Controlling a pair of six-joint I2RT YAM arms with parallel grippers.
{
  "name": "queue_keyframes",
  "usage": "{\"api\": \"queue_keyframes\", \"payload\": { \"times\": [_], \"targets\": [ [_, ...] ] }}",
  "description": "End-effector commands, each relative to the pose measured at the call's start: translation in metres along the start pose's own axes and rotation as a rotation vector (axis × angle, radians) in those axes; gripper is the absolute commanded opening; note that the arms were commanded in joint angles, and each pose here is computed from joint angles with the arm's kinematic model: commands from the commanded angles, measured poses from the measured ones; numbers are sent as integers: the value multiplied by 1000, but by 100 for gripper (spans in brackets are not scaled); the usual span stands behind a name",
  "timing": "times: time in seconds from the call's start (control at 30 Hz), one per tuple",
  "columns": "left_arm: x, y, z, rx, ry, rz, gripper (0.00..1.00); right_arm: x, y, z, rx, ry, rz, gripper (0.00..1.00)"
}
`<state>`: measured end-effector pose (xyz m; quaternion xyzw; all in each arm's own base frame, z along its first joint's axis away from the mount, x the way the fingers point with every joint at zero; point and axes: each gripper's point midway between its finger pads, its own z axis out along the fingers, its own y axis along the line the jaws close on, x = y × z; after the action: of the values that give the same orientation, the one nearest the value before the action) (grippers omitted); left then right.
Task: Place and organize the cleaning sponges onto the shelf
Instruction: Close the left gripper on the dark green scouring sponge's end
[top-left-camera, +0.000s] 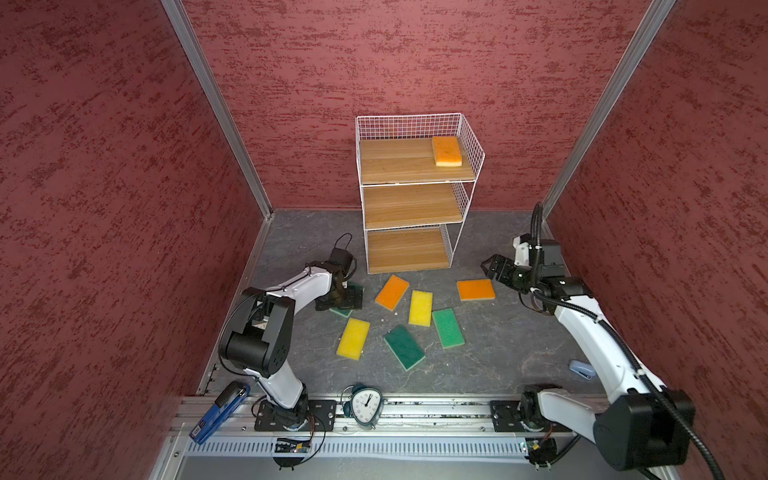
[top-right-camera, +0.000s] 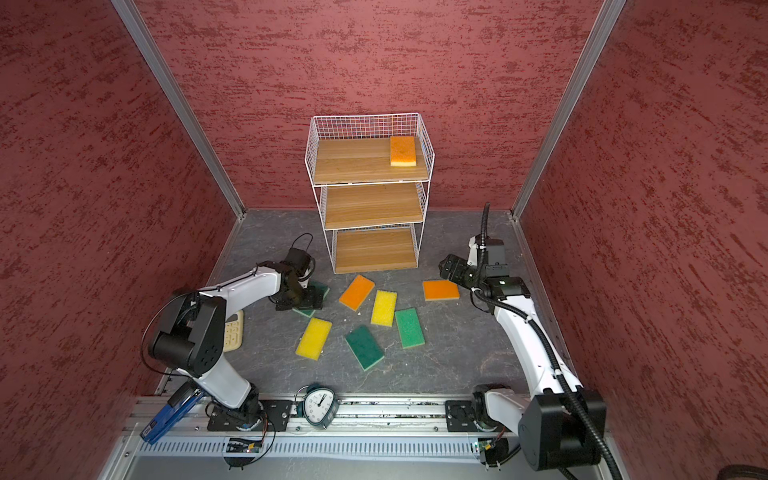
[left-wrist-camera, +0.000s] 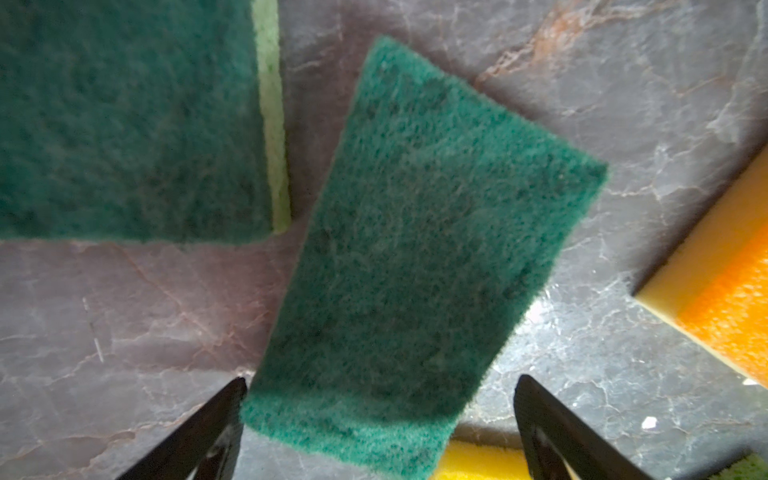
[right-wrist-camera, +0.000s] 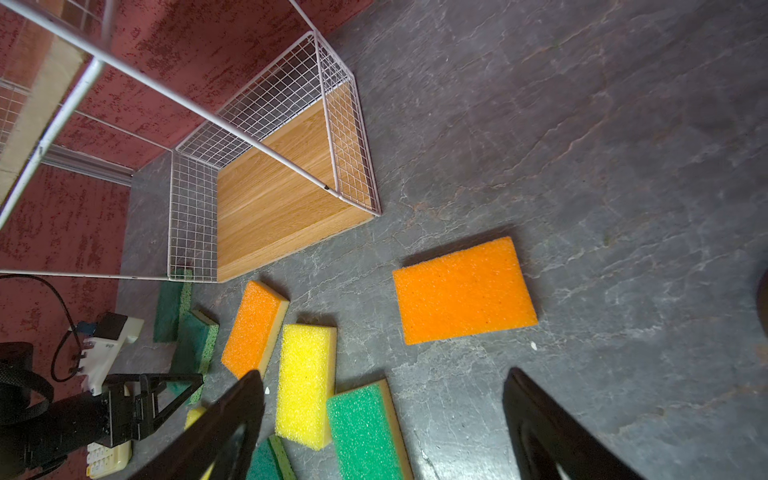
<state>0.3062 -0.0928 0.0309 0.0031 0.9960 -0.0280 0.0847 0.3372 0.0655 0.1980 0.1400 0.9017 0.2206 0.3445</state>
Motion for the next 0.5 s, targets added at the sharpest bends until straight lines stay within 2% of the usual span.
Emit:
{"api": "queue_keyframes", "payload": {
  "times": [0.0, 0.27, 0.47],
  "targets": [
    [-5, -6, -6, 8, -3, 33, 100, -5, -3, -4, 12, -30, -18, 91],
    [5, -21, -11, 59, 31, 89, 100, -5, -3, -2, 5, -30, -10, 91],
    [-2, -9, -10, 8, 5, 76, 100, -3, -3, -2, 2, -28, -9, 91]
  ]
}}
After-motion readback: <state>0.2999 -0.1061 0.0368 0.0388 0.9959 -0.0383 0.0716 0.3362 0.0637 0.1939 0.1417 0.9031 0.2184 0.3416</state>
